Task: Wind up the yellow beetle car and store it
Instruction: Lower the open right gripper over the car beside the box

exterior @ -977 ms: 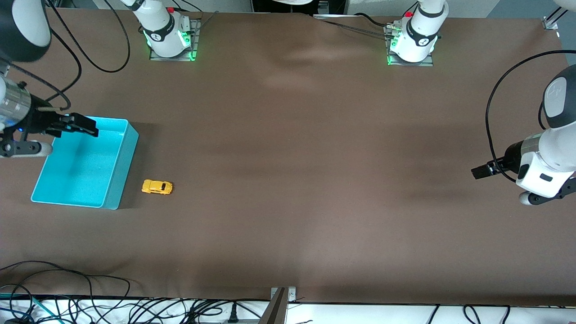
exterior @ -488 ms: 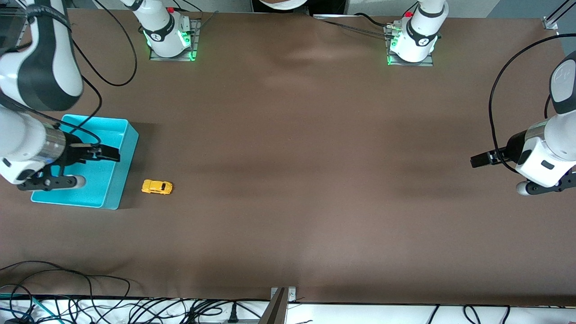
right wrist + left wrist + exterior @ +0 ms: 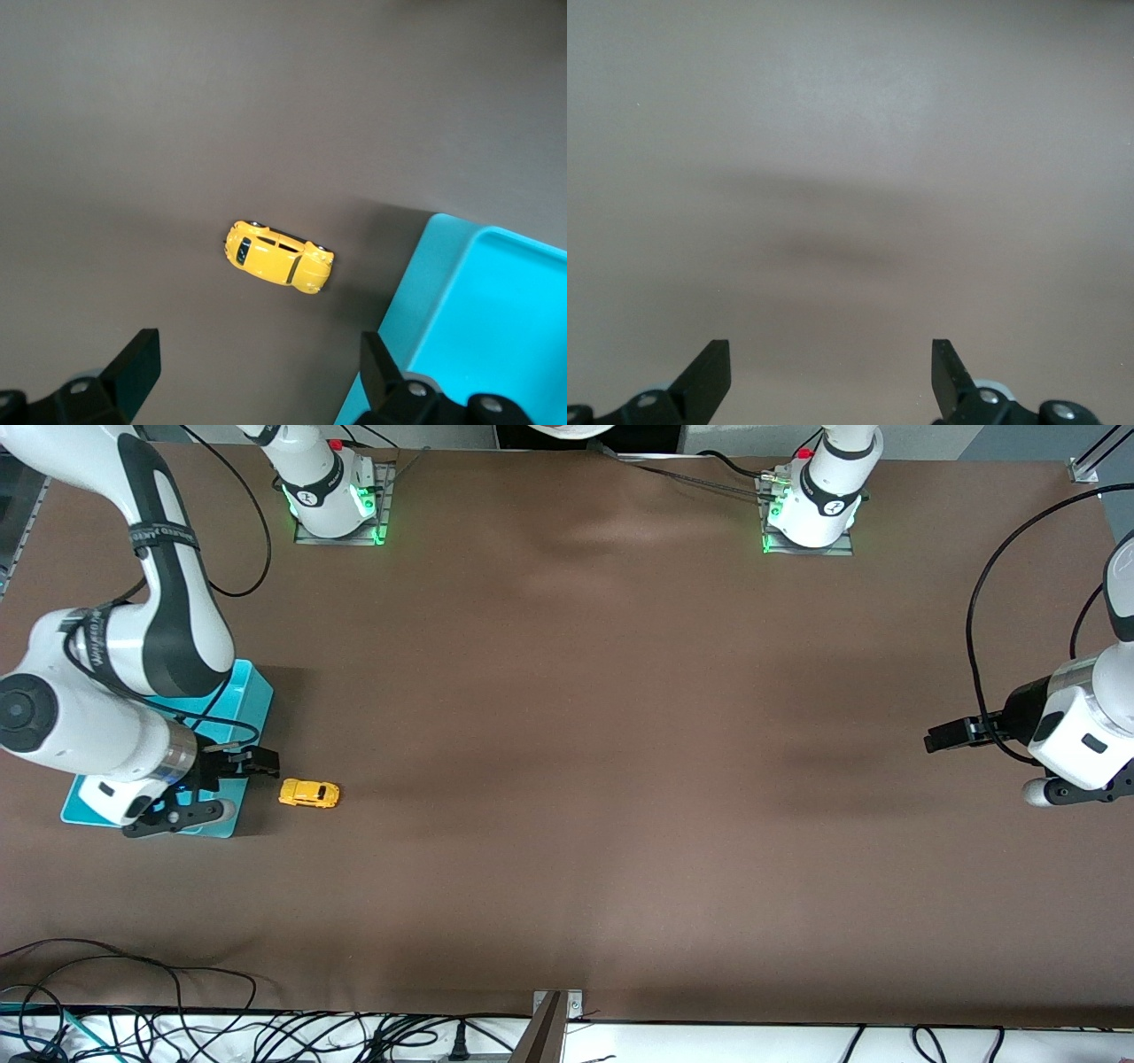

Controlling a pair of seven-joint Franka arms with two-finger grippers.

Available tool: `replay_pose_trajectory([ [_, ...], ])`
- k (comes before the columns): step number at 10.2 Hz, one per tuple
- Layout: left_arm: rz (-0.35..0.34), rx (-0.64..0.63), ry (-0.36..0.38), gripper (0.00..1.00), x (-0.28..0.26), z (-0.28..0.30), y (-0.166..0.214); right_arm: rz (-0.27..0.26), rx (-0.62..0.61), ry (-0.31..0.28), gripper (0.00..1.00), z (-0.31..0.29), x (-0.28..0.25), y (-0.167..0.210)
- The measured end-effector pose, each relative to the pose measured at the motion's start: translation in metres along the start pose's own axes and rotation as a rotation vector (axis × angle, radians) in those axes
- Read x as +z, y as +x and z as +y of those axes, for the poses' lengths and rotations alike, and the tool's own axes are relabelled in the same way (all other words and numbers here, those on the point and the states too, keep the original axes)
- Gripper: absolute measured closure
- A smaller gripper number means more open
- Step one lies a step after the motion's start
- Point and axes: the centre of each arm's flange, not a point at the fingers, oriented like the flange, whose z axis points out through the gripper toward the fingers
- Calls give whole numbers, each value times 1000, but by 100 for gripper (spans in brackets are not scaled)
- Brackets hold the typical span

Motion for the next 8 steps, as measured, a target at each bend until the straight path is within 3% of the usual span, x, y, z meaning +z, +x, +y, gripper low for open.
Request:
replay_pose_trajectory([
  [3,2,7,-3,0,-1,1,0,19,-319,-7,0,-5,47,-11],
  [6,3,8,-4,0,-2,1,0,6,-550,-2,0,-9,84,-27],
  [8,3,13,-5,0,-2,4,-1,39,-706,-24,0,-13,103,-33],
])
